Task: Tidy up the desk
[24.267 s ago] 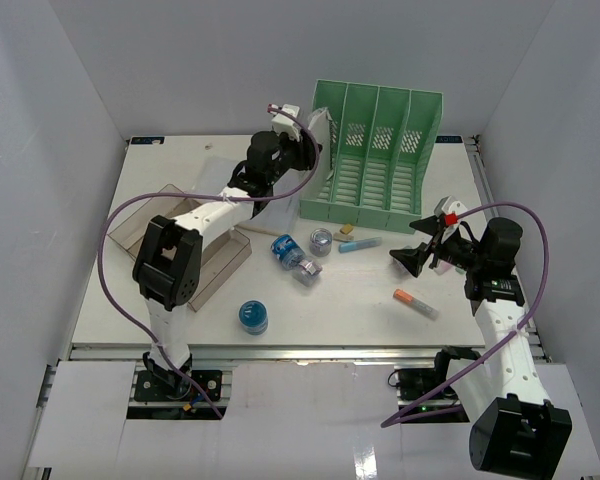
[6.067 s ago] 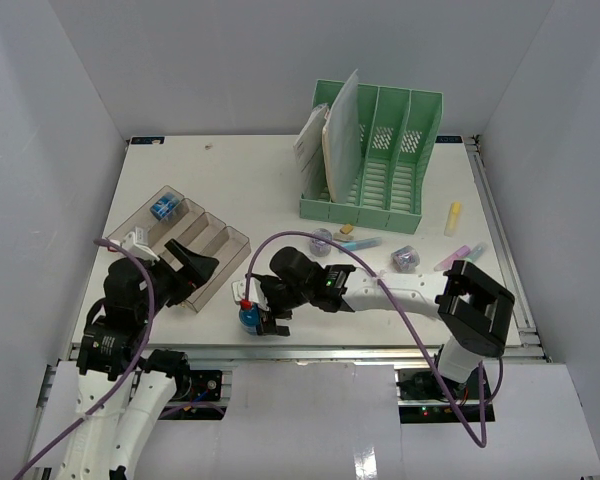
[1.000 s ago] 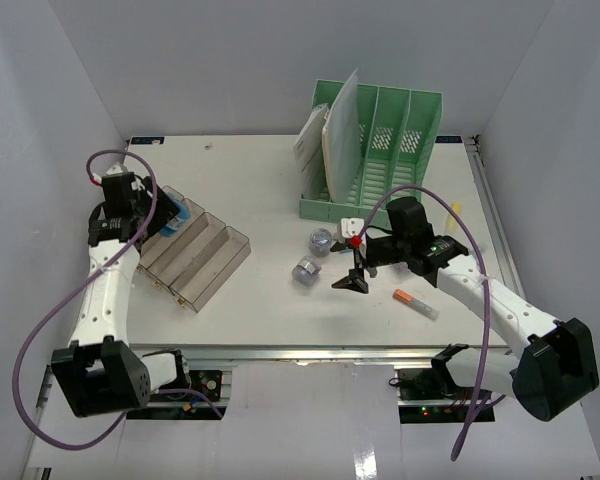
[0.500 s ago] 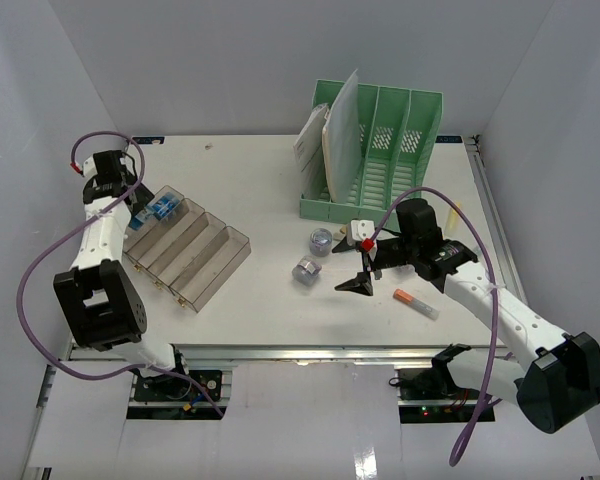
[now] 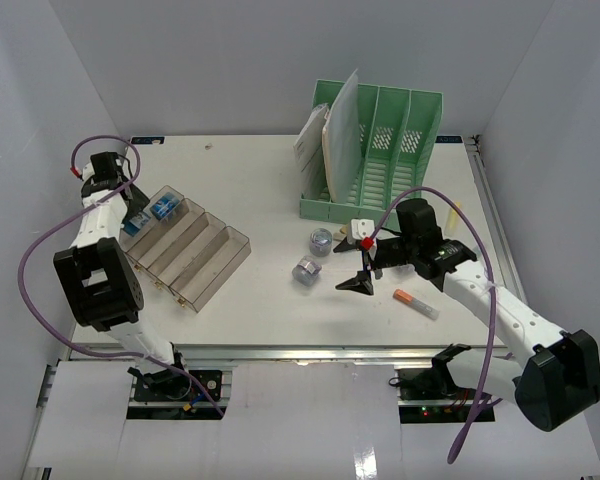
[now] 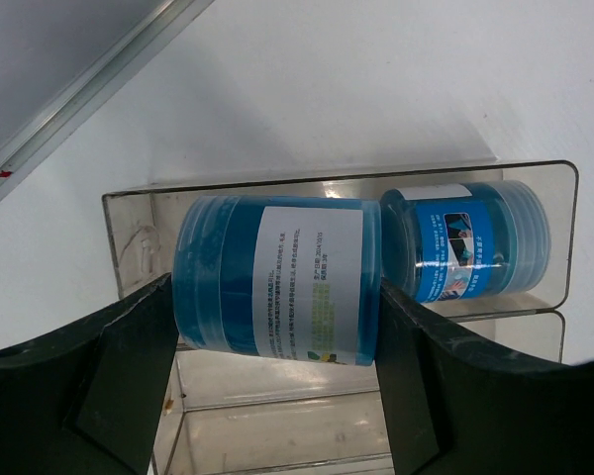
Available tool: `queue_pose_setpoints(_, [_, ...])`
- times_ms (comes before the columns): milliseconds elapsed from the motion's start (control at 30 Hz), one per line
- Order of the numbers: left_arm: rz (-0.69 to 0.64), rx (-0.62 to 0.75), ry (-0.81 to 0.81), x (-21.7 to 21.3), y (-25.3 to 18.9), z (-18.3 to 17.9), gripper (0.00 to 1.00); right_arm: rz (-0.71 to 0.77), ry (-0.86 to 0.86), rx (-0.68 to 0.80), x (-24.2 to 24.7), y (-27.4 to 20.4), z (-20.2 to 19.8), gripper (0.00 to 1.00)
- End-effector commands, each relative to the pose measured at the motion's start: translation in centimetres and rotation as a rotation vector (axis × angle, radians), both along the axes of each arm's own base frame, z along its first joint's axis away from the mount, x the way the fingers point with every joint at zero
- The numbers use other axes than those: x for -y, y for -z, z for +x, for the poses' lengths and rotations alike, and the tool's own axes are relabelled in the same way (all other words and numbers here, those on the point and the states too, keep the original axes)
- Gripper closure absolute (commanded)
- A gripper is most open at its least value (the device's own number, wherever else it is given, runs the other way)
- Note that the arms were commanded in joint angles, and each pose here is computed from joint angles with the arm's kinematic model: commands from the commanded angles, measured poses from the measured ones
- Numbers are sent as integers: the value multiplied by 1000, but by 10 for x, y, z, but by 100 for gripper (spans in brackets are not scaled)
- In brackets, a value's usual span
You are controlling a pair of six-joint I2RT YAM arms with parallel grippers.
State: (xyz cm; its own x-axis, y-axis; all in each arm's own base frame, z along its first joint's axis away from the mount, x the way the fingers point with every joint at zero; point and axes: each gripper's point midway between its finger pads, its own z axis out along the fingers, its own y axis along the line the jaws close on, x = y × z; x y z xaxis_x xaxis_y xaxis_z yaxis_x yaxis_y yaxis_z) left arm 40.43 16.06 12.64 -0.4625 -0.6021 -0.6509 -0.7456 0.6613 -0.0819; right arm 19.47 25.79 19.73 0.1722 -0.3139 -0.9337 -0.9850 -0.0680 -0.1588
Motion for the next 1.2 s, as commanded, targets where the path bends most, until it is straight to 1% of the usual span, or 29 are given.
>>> queue_pose_setpoints(0, [4, 81, 24, -2, -19, 20, 93, 11, 2, 11, 1, -1, 4, 10])
queue_pose_setpoints(100, [-11, 72, 39, 1, -14, 21, 73, 8, 6, 7, 1, 1, 5, 10])
queue_pose_setpoints(167, [-15, 67, 39, 1, -11, 21, 56, 8, 9, 5, 2, 1, 6, 10])
queue_pose_setpoints(300, [-19, 58, 36, 1, -5, 19, 32, 11, 16, 3, 4, 1, 8, 10])
queue_pose_setpoints(333, [-20, 56, 36, 1, -4, 19, 27, 13, 18, 2, 5, 1, 9, 10])
queue_pose_setpoints(400, [-28, 57, 44, 3, -3, 19, 10, 16, 23, -4, 7, 1, 11, 10])
queue_pose_setpoints(433, [-35, 64, 50, 5, -5, 20, 7, 17, 25, -4, 8, 1, 11, 10])
queue_pose_setpoints(533, [-53, 90, 70, 9, -11, 22, 2, 17, 33, -6, 11, 2, 14, 10])
queue_pose_setpoints(767, [-95, 193, 154, 27, -41, 29, 2, -4, 28, -3, 17, 15, 16, 10])
queue_pose_setpoints(933, [-203, 369, 380, 76, -80, 28, 2, -32, 26, -12, 19, 30, 17, 10])
queue_pose_setpoints(1067, [-324, 541, 561, 129, -114, 5, 2, -61, 105, -82, 13, 36, 29, 9])
queue_pose_setpoints(1167, [-394, 586, 682, 166, -121, -11, 2, -150, 138, -109, 0, 49, 26, 9])
